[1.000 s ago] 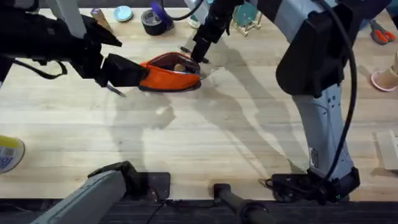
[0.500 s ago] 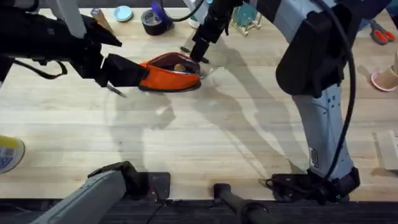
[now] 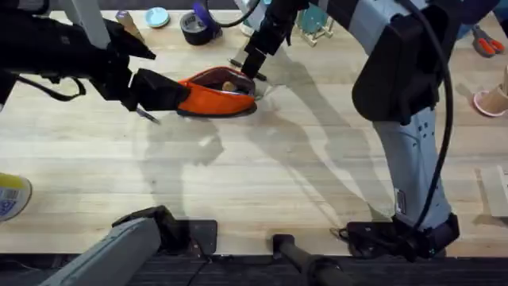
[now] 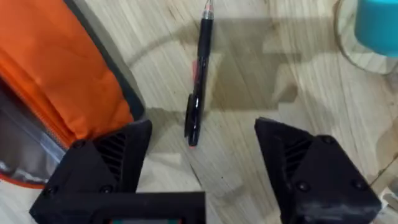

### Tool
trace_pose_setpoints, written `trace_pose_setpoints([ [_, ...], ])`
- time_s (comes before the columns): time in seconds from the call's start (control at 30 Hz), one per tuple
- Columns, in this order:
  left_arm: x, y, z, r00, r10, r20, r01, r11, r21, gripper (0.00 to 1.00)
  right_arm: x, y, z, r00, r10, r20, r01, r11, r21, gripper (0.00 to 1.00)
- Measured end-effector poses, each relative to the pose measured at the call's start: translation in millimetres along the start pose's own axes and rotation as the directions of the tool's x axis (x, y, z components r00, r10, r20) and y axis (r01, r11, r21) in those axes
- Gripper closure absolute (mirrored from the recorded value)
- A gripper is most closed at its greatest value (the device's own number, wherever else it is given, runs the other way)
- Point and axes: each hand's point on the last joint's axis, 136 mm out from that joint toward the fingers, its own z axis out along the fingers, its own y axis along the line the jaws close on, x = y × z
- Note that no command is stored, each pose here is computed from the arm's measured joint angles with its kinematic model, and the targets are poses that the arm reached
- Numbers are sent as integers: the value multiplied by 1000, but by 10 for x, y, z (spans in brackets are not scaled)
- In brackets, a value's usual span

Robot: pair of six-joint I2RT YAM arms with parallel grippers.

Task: Unzip the bag, pick up the pens from the table one at a time and place them inside, then zip the bag closed.

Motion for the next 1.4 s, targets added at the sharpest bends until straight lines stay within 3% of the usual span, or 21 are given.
trace_pose_setpoints([
  [0.37, 0, 0, 0, 1000, 0, 0, 0, 1000, 0, 7, 214, -34, 290, 997, 10, -77, -9, 1000, 13, 15],
  [0.63, 0, 0, 0, 1000, 0, 0, 0, 1000, 0, 8, 206, -46, 292, 997, 7, -76, -5, 1000, 23, 48],
  [0.7, 0, 0, 0, 1000, 0, 0, 0, 1000, 0, 8, 206, -61, 292, 997, 7, -77, -4, 1000, 30, 109],
  [0.77, 0, 0, 0, 1000, 0, 0, 0, 1000, 0, 7, 202, -79, 293, 997, 7, -75, -4, 999, 37, 253],
  [0.97, 0, 0, -1, 1000, 0, 0, 0, 1000, 0, 7, 187, -81, 293, 998, 7, -68, -4, 999, 37, 917],
  [1.03, 0, 0, 0, 1000, 0, 0, 0, 1000, 0, 7, 173, -83, 292, 998, 7, -62, -5, 999, 39, 960],
  [1.4, 0, 0, 0, 1000, 0, 0, 0, 1000, 0, 8, 171, -82, 292, 998, 7, -62, -5, 999, 39, 966],
])
